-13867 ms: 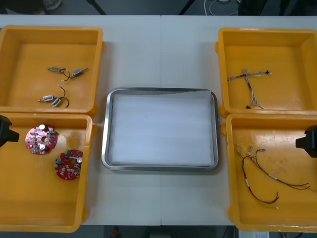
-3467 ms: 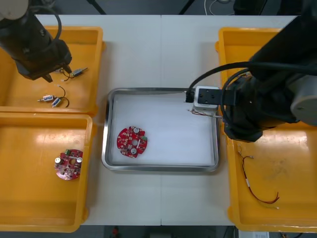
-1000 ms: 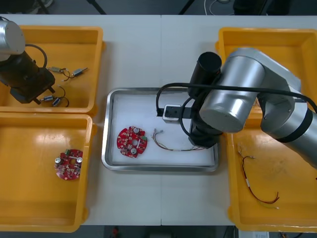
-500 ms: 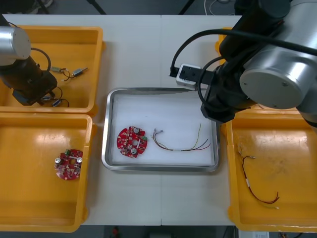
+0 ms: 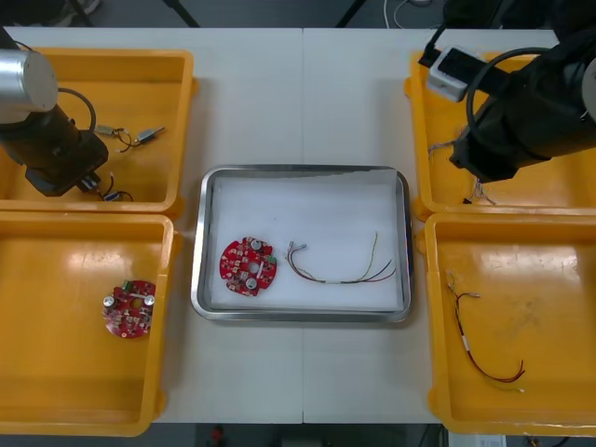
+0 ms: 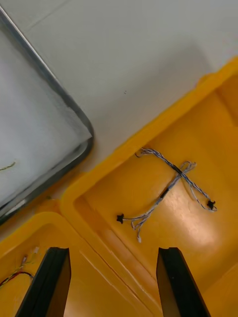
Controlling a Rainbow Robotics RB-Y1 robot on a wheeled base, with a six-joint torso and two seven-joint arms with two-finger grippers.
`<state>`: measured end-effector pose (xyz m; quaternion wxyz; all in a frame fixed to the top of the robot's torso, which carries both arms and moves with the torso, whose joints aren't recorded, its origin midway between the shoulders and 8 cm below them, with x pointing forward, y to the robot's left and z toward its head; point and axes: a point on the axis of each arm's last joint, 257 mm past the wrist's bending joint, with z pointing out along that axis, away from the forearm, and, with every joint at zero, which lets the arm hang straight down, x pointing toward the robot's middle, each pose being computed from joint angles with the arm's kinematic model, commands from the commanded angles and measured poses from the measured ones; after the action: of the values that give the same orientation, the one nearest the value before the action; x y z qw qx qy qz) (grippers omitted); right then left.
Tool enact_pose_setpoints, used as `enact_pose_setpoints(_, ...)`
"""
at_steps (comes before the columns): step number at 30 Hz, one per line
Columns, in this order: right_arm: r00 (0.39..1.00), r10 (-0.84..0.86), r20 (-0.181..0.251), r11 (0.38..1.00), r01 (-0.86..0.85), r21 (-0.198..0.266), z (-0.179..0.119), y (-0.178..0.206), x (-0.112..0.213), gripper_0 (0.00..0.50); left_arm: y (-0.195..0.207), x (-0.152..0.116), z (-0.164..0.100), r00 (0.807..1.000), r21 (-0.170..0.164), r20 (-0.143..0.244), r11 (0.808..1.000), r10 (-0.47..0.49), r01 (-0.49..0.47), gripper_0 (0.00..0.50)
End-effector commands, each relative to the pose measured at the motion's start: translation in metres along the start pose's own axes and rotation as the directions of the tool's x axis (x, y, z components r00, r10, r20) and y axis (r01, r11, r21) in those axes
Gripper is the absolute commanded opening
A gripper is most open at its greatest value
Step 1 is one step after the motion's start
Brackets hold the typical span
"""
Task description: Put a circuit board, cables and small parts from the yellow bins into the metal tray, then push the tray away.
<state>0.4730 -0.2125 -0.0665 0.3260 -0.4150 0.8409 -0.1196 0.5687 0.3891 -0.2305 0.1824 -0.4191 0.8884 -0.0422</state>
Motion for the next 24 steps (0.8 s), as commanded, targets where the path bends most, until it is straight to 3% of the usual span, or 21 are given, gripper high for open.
enact_pose_setpoints(1, 0.982, 0.186, -0.03, 0.98, -0.183, 0.082, -0.008, -0.056, 0.03, 0.5, -0.033, -0.009, -0.022, 0.996, 0.069, 0.028, 0.995, -0.079, 0.077, 0.0)
enact_pose_setpoints(10, 0.919, 0.381, -0.101, 0.922, -0.37, 0.118, 0.005, -0.1, 0.074, 0.5, -0.039, -0.017, -0.052, 0.996, 0.093, 0.036, 0.993, -0.08, 0.077, 0.0)
enact_pose_setpoints(15, 0.874, 0.462, -0.152, 0.885, -0.443, 0.141, 0.016, -0.115, 0.087, 0.5, -0.035, -0.018, -0.079, 0.997, 0.074, 0.046, 0.996, -0.054, 0.051, 0.0)
enact_pose_setpoints(24, 0.786, 0.584, -0.204, 0.811, -0.558, 0.175, 0.032, -0.133, 0.086, 0.5, -0.031, -0.01, -0.119, 0.997, 0.034, 0.068, 0.999, 0.035, -0.037, 0.0)
